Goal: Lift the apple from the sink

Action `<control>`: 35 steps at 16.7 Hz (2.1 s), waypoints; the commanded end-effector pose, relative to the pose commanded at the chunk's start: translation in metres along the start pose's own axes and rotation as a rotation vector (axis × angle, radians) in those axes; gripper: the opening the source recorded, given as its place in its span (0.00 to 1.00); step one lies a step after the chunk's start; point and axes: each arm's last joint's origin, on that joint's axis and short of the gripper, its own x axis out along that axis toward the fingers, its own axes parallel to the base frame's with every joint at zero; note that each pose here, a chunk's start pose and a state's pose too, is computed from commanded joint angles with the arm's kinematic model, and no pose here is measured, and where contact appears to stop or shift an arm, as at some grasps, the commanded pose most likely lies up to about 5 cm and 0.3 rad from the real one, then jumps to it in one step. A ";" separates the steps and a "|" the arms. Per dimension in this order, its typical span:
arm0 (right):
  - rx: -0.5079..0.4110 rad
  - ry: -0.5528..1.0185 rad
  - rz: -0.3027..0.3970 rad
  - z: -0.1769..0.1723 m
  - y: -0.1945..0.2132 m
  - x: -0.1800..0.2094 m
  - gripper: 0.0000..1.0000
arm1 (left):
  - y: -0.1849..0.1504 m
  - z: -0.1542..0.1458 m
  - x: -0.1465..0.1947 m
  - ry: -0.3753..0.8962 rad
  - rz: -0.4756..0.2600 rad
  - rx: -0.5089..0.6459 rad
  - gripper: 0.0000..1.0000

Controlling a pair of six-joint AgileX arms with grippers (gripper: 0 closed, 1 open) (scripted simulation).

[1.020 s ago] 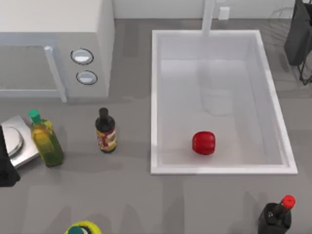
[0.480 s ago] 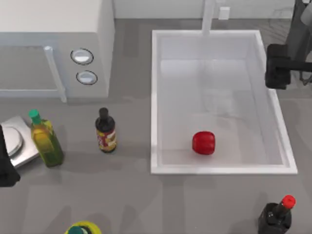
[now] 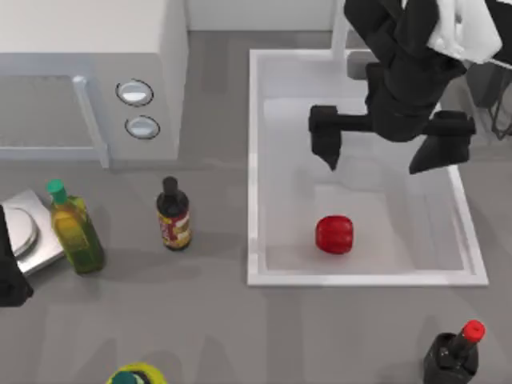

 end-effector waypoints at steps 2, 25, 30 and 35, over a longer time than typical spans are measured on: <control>-0.001 0.069 -0.034 0.007 0.016 0.024 1.00 | 0.000 0.000 0.000 0.000 0.000 0.000 1.00; -0.002 0.140 -0.073 -0.011 0.021 0.202 1.00 | 0.000 0.000 0.000 0.000 0.000 0.000 1.00; -0.002 0.140 -0.073 -0.011 0.021 0.202 0.85 | 0.000 0.000 0.000 0.000 0.000 0.000 1.00; -0.002 0.140 -0.073 -0.011 0.021 0.202 0.47 | 0.000 0.000 0.000 0.000 0.000 0.000 1.00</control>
